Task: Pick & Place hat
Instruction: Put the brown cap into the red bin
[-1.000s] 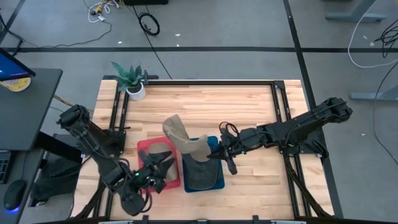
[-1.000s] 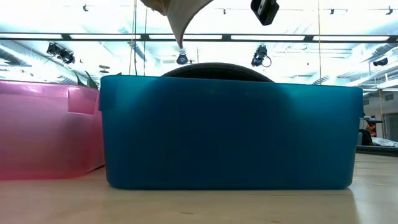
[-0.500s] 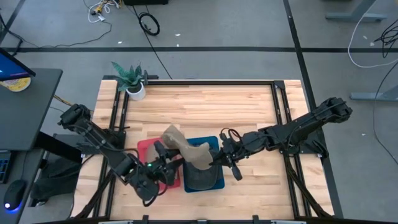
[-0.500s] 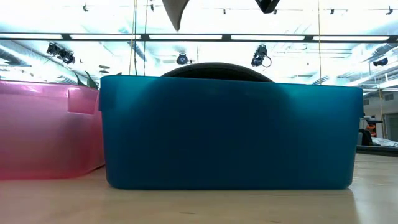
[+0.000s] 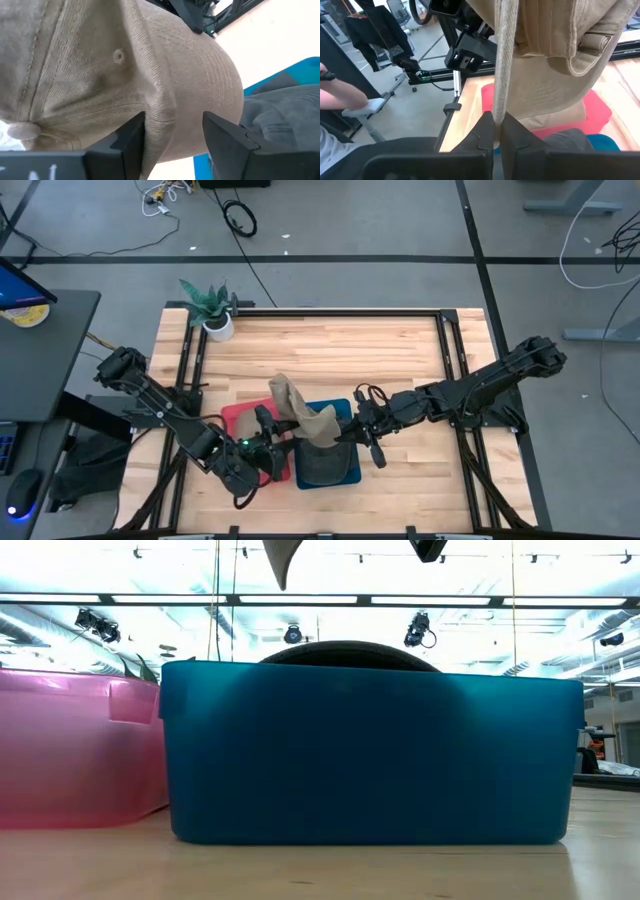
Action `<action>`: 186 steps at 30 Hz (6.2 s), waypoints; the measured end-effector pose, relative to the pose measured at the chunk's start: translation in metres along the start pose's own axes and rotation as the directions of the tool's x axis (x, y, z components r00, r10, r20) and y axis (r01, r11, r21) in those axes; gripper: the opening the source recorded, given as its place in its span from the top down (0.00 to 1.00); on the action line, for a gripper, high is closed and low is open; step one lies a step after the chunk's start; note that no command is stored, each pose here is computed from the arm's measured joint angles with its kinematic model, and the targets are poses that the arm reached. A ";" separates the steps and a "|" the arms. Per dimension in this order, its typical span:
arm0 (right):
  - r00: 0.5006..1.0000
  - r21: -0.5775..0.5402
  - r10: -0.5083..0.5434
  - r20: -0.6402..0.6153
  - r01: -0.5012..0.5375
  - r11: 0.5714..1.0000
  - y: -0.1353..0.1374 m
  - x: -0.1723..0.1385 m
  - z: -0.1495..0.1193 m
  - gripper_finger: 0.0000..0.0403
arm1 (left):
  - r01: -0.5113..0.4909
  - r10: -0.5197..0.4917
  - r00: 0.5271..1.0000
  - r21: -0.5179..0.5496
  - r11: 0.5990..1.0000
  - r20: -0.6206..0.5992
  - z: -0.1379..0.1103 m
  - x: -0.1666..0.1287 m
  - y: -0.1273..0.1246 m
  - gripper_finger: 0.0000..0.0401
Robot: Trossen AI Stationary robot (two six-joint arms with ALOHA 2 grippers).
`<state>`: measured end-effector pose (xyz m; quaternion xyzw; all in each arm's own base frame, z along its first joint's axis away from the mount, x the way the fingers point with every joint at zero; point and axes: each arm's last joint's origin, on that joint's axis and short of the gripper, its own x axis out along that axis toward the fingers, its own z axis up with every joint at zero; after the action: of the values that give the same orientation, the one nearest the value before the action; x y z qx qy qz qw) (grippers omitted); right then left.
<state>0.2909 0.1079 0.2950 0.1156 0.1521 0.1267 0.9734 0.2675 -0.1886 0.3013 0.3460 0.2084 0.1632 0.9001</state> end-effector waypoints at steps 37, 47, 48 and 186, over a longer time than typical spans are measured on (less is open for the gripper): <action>0.990 -0.126 -0.124 0.073 0.133 0.983 -0.014 0.000 0.008 0.61 | 0.073 -0.073 0.997 -0.009 0.997 0.026 -0.002 -0.024 -0.011 0.99; 0.964 -0.097 -0.238 0.118 0.250 0.963 -0.040 -0.001 0.017 0.53 | 0.181 -0.194 0.979 -0.172 0.968 -0.064 -0.021 -0.040 0.005 0.99; 0.962 -0.094 -0.246 0.119 0.258 0.962 -0.042 -0.002 0.018 0.53 | 0.202 -0.220 0.973 -0.195 0.960 -0.073 -0.023 -0.041 0.006 0.99; 0.956 -0.037 -0.268 0.115 0.274 0.961 -0.050 -0.002 0.018 0.53 | 0.265 -0.623 0.523 -0.583 0.768 -0.582 -0.044 0.019 -0.027 0.63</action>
<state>0.3054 0.0568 0.2996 0.0749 0.1100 -0.0106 0.9911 0.2667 -0.1752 0.2479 -0.0251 0.6023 0.0892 0.7928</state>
